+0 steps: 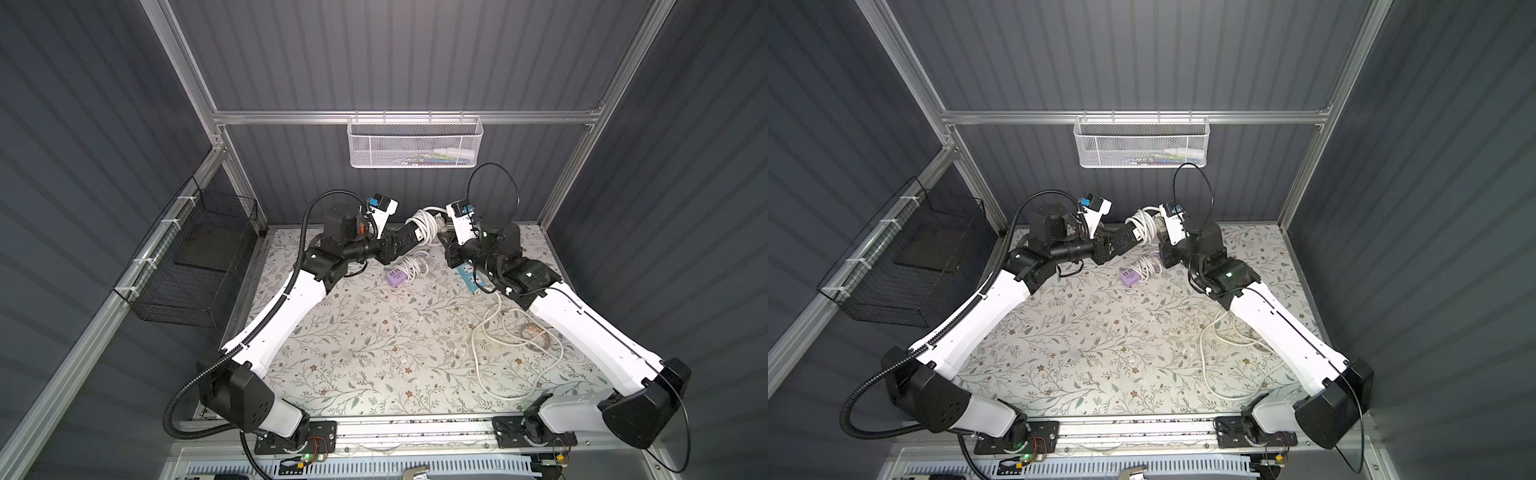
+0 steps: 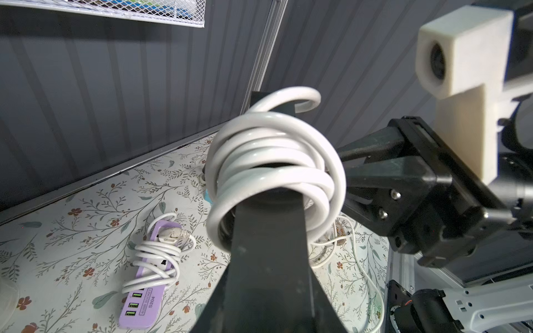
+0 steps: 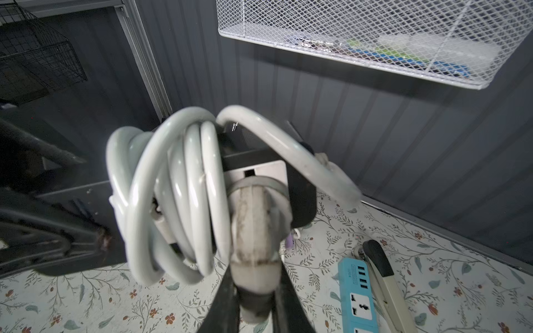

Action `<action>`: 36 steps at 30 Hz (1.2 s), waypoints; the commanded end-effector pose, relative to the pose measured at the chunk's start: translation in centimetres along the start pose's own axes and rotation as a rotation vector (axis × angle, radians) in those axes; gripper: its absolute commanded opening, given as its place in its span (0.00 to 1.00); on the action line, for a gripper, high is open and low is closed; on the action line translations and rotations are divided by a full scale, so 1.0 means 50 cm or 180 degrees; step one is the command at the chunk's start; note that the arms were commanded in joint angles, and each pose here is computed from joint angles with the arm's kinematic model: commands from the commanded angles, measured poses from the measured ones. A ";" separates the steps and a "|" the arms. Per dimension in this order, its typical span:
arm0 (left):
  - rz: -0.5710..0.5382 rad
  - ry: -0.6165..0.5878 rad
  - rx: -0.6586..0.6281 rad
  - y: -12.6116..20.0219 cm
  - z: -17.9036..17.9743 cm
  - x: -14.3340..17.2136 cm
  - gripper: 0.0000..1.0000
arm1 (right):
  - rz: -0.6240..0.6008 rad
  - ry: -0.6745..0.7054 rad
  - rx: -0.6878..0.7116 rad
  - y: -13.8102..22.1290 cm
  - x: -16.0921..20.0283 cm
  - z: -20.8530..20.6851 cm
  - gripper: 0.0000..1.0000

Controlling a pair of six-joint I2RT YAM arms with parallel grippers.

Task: Unwrap the cord wrapped around the power strip
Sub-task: Unwrap the power cord from the power strip.

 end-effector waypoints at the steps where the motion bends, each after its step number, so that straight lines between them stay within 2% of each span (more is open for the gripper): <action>1: -0.0467 -0.0163 -0.0394 0.017 0.035 -0.066 0.00 | -0.0208 -0.0124 -0.0546 0.039 -0.038 0.039 0.00; 7: -0.0468 -0.0079 -0.0411 0.026 0.061 -0.072 0.00 | -0.0293 -0.0401 -0.0623 0.072 -0.037 -0.029 0.00; 14: -0.0485 -0.0075 -0.0458 0.032 0.073 -0.076 0.00 | -0.0261 -0.0379 -0.0518 0.079 -0.025 -0.050 0.00; 17: -0.0500 -0.0066 -0.0457 0.030 0.074 -0.078 0.00 | -0.0281 -0.0316 -0.0523 0.077 -0.030 -0.029 0.00; 24: -0.0538 -0.0036 -0.0518 0.026 0.082 -0.080 0.00 | -0.0333 -0.0235 -0.0812 0.043 -0.046 0.081 0.00; 27: -0.0542 -0.0033 -0.0541 0.026 0.085 -0.079 0.00 | -0.0320 -0.0238 -0.0831 0.031 -0.046 0.092 0.00; 32: -0.0544 -0.0078 -0.0601 0.033 0.086 -0.079 0.00 | -0.0328 -0.0282 -0.0684 0.052 -0.045 0.043 0.00; 36: -0.0545 -0.0063 -0.0577 0.034 0.086 -0.081 0.00 | -0.0422 -0.0524 -0.0548 0.083 -0.038 -0.042 0.00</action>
Point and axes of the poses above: each gripper's point midway between its finger pads, its own y axis back along the fingers, its own z axis along the line the jaws close on, x = y × z, the point moved 3 cm from there along y, back along the fingers, and after that the axes turned 5 degrees about y, right-handed, at the moved point
